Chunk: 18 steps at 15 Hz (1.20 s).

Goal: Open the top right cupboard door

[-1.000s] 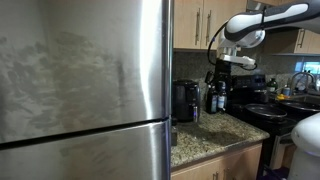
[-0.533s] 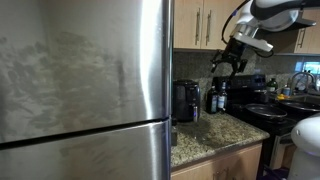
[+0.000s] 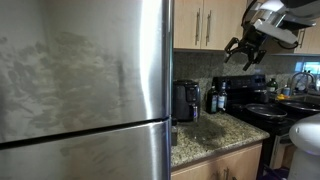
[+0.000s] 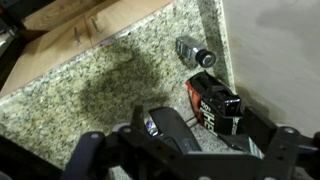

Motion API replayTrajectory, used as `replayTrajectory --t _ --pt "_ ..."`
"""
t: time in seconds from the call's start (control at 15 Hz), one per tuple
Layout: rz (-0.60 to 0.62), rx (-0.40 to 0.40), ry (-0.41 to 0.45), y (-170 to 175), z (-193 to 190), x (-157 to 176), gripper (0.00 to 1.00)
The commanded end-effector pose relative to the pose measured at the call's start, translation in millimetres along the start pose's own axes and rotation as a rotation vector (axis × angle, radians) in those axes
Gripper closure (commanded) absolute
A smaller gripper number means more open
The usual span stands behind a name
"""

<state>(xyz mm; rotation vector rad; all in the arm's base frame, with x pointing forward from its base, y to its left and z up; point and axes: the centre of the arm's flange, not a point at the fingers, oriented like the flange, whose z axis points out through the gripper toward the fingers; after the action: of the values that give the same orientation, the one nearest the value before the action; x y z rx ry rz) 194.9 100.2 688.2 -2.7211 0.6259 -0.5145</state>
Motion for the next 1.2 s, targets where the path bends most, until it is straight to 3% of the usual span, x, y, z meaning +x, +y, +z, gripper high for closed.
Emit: replayTrajectory --t 0.0,0.07,0.13,0.2,0.27,0.33,0.47,0.67,1.0,1.13 --pt "-0.02 -0.053 0.201 16.8 -60.2 28.6 0.0" --pt "-0.028 -0.052 0.263 23.4 -89.9 36.2 0.0" --pt "-0.056 0.092 0.15 29.1 -114.6 42.9 0.0" --pt "0.089 0.035 0.294 31.2 -133.0 47.3 0.0" --pt "0.106 0.078 0.337 37.1 -145.9 50.2 0.0" --pt "0.049 0.06 0.283 38.9 -120.0 32.0 0.0" --pt "0.083 0.085 0.332 48.1 -144.9 34.8 0.0" --pt "0.007 -0.083 0.404 49.0 -139.4 64.1 0.0" --pt "-0.037 -0.14 0.735 30.7 -180.4 133.5 0.0" --pt "0.047 -0.082 0.851 8.3 -190.0 153.6 0.0"
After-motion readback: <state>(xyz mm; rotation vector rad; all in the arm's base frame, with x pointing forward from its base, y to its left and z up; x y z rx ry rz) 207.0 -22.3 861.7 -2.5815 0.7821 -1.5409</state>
